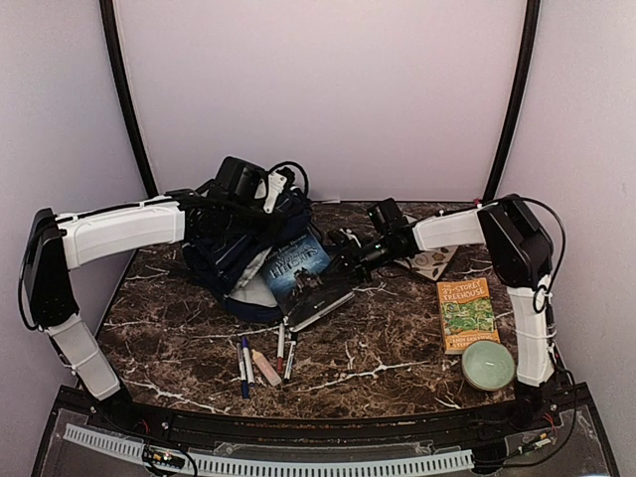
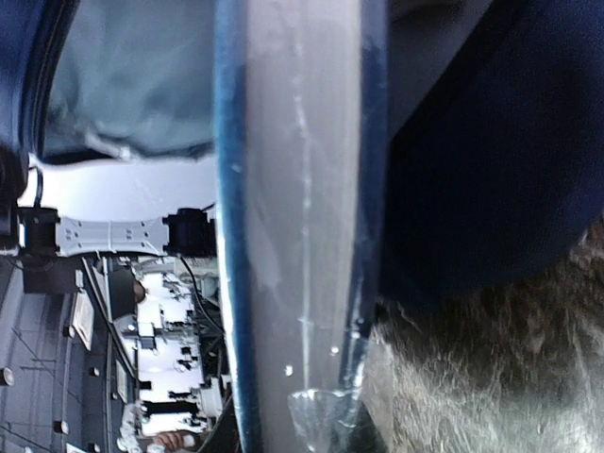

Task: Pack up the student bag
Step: Place the book in the largest pocket of the bag.

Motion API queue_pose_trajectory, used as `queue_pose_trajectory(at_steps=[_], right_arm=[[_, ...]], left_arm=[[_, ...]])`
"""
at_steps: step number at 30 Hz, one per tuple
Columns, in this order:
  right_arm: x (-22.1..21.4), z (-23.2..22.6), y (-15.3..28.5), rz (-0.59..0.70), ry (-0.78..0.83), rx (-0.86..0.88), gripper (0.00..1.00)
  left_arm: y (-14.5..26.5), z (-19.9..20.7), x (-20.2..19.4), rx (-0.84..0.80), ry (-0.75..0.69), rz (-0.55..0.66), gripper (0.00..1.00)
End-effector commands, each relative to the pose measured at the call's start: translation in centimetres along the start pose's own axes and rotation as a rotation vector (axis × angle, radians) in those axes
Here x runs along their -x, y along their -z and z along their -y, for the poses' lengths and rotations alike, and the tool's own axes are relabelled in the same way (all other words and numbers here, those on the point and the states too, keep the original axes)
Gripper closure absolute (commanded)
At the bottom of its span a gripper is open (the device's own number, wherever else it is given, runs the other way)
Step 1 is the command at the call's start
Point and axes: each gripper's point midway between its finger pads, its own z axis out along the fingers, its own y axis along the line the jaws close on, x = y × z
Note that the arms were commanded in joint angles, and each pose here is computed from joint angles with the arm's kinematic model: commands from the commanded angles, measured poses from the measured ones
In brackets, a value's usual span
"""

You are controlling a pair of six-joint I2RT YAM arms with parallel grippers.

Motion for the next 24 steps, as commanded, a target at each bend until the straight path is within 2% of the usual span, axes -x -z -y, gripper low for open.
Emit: queue_pose_trajectory(at_steps=[1, 6, 9, 17, 24], right_arm=[[4.4, -4.1, -0.3, 0.061, 0.087, 0.134, 1.0], [7.6, -1.5, -1.5, 0.131, -0.04, 0.103, 1.0], [8.6, -1.3, -2.4, 0.138, -0.037, 0.093, 1.0], [8.8, -1.0, -5.5, 0.105, -0.038, 0.095, 1.0], [9.2, 1.2, -7.1, 0.134, -0.12, 0.051, 1.0]], left_arm=[[4.9, 0.8, 5.8, -0.04, 0.008, 0.216, 1.0], [5.8, 1.2, 6.0, -0.057, 0.018, 0.238, 1.0], [6.3, 1.8, 5.9, -0.072, 0.012, 0.252, 1.0], [7.0, 2.6, 5.3, -0.105, -0.003, 0.253, 1.0], [7.6, 2.8, 5.1, -0.111, -0.015, 0.25, 1.0]])
